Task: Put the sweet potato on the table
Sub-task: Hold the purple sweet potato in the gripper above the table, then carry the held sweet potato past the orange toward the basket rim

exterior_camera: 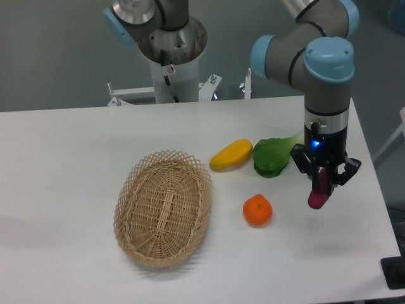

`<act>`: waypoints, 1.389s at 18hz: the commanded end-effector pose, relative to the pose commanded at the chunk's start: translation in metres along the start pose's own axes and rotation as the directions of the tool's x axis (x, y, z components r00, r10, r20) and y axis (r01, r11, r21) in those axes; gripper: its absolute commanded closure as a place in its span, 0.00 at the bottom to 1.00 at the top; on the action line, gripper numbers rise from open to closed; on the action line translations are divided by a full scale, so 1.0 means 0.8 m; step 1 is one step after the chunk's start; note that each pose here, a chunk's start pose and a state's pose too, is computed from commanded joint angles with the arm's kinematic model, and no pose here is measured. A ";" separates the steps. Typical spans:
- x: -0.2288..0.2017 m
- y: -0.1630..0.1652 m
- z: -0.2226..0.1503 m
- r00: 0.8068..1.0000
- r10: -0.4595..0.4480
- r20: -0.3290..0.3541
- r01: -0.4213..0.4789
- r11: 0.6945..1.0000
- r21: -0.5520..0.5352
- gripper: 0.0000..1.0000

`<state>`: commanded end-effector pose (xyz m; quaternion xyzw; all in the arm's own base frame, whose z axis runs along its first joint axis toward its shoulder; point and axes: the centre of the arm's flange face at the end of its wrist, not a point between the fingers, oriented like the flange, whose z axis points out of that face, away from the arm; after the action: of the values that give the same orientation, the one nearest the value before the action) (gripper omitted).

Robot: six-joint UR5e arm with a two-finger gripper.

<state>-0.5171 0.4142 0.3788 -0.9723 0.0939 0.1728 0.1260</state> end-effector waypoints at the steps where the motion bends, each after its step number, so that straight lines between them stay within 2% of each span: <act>1: 0.002 -0.003 0.000 1.000 -0.010 -0.001 0.010 1.000 0.002 0.70; 6: 0.024 -0.041 0.011 0.995 -0.102 -0.020 0.102 0.995 0.017 0.70; 10: 0.057 -0.088 0.037 0.978 -0.201 -0.050 0.201 0.980 0.005 0.70; 15: 0.102 -0.148 0.088 0.968 -0.252 0.007 0.252 0.967 -0.045 0.70; 19: 0.127 -0.182 0.126 0.938 -0.347 0.000 0.346 0.936 -0.064 0.70; 25: 0.160 -0.186 0.188 0.952 -0.305 -0.024 0.299 0.944 -0.137 0.70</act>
<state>-0.4123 0.5791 0.2280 -0.9850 -0.0651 0.1355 0.0843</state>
